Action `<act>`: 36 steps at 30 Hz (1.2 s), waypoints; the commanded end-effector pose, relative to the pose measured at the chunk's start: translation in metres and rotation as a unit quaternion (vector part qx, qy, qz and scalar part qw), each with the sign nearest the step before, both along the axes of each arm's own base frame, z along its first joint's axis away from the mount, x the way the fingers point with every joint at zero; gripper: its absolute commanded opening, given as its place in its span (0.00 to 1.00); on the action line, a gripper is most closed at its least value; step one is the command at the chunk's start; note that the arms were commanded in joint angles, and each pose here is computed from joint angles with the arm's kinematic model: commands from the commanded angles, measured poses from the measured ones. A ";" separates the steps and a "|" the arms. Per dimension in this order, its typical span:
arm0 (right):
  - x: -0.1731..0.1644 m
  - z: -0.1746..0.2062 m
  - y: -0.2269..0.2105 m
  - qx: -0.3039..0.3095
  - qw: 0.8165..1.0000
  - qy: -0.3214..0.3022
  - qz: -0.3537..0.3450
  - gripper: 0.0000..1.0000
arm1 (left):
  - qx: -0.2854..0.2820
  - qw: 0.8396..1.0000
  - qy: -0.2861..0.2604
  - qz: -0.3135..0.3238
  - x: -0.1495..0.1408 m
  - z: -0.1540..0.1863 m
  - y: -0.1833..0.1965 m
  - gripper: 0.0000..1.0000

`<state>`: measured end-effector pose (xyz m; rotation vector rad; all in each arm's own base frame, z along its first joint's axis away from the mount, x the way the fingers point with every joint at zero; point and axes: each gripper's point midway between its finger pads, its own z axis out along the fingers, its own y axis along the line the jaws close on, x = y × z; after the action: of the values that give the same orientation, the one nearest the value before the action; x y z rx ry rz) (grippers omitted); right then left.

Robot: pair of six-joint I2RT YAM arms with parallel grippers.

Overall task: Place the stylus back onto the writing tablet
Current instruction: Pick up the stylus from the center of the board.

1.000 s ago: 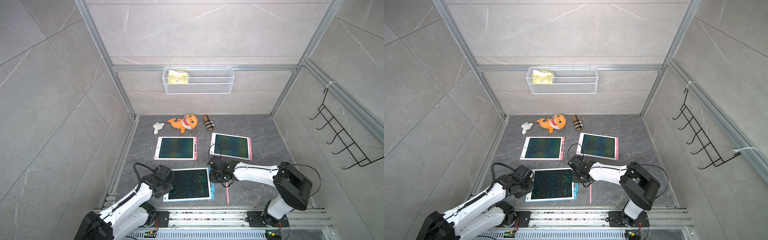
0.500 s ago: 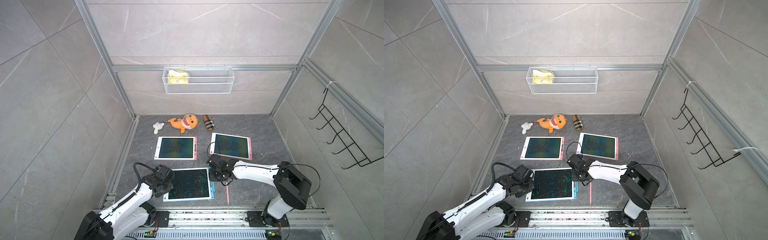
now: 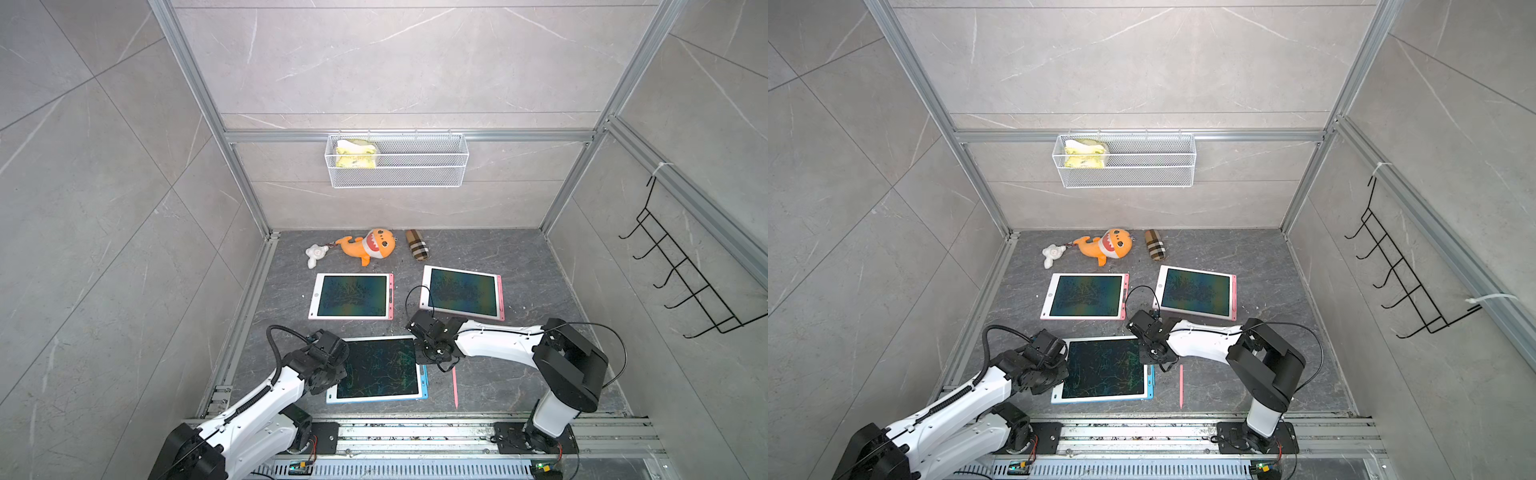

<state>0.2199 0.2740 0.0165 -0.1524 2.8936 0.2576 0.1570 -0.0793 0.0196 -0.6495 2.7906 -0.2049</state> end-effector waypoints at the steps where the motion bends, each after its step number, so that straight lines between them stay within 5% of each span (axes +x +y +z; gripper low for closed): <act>1: -0.009 -0.010 -0.021 -0.043 0.999 0.008 0.000 0.16 | 0.009 0.999 0.031 -0.001 -0.015 -0.013 0.006 0.11; 11: -0.010 -0.001 0.004 0.024 0.999 0.011 0.019 0.12 | 0.008 0.999 0.033 0.000 -0.016 -0.014 0.007 0.11; 36: -0.007 0.019 0.009 0.039 0.999 0.002 0.019 0.00 | 0.002 0.999 0.033 0.001 -0.018 -0.016 0.006 0.11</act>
<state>0.2128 0.2807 0.0249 -0.2007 2.8949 0.3534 0.1558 -0.0808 0.0184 -0.6481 2.7900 -0.2264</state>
